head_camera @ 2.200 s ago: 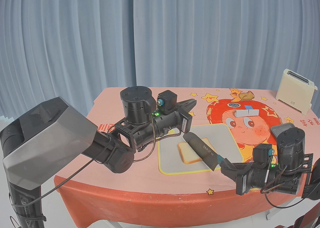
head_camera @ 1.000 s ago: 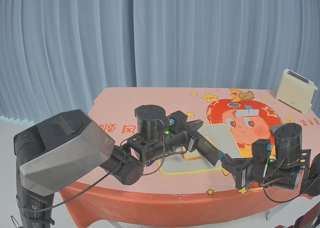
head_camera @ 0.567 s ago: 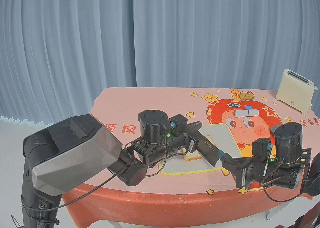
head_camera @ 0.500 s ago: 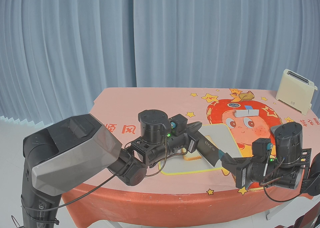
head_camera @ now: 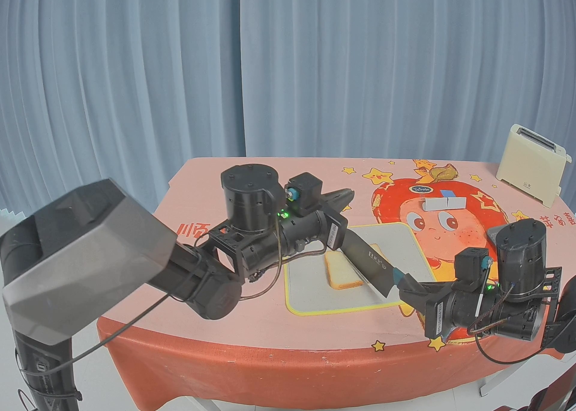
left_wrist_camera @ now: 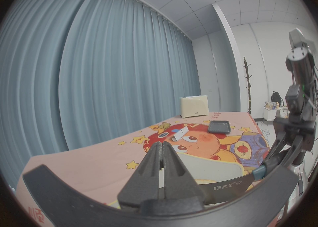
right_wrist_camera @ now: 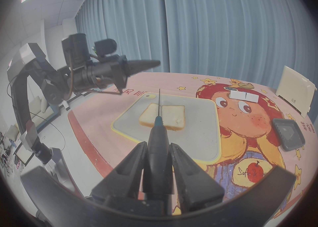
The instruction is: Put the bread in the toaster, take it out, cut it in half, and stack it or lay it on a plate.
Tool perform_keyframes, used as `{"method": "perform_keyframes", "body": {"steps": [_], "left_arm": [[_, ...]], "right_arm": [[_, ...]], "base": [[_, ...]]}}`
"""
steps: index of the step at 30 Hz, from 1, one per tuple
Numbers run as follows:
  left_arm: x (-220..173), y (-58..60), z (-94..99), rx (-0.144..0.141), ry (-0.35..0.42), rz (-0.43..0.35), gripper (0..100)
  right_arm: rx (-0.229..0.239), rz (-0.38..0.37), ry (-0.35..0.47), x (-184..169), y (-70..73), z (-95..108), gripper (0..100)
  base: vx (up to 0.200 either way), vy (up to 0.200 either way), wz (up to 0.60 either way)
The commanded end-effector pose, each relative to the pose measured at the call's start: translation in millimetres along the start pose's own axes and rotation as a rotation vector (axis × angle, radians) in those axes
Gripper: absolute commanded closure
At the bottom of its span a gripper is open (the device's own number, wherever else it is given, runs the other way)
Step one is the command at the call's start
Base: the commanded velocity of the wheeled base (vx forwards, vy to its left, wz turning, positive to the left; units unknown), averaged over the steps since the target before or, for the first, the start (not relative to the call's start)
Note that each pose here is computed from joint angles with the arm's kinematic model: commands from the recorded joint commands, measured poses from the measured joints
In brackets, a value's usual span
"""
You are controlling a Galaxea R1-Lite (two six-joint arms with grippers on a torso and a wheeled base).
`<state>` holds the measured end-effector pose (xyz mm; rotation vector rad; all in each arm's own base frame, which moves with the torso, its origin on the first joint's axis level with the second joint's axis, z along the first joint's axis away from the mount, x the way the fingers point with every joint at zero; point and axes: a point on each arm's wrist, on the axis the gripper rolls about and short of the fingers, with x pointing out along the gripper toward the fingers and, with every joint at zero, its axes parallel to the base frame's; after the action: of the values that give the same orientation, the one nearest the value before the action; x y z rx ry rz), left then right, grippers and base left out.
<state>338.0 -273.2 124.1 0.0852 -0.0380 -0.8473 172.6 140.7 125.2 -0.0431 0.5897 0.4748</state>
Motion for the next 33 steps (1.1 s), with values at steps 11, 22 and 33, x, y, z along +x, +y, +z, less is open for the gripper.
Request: {"method": "perform_keyframes", "body": {"steps": [11,22,33], "left_arm": [[-77.5,29.8,49.0,0.03,-0.04,0.128,100],[-152.9,19.1,44.1,0.036,0.009,0.167,100],[-150.6,19.8,39.2,0.044,-0.018,0.185,100]], "right_arm": [[0.008,-0.021,-0.002,-0.6,-3.4,-0.4,100],[0.009,-0.028,0.013,1.5,-4.7,-2.8,100],[-0.005,0.026,0.027,3.6,8.5,-5.2,100]], "base": [[0.0,0.0,0.0],[0.0,0.0,0.0],[0.0,0.0,0.0]]}}
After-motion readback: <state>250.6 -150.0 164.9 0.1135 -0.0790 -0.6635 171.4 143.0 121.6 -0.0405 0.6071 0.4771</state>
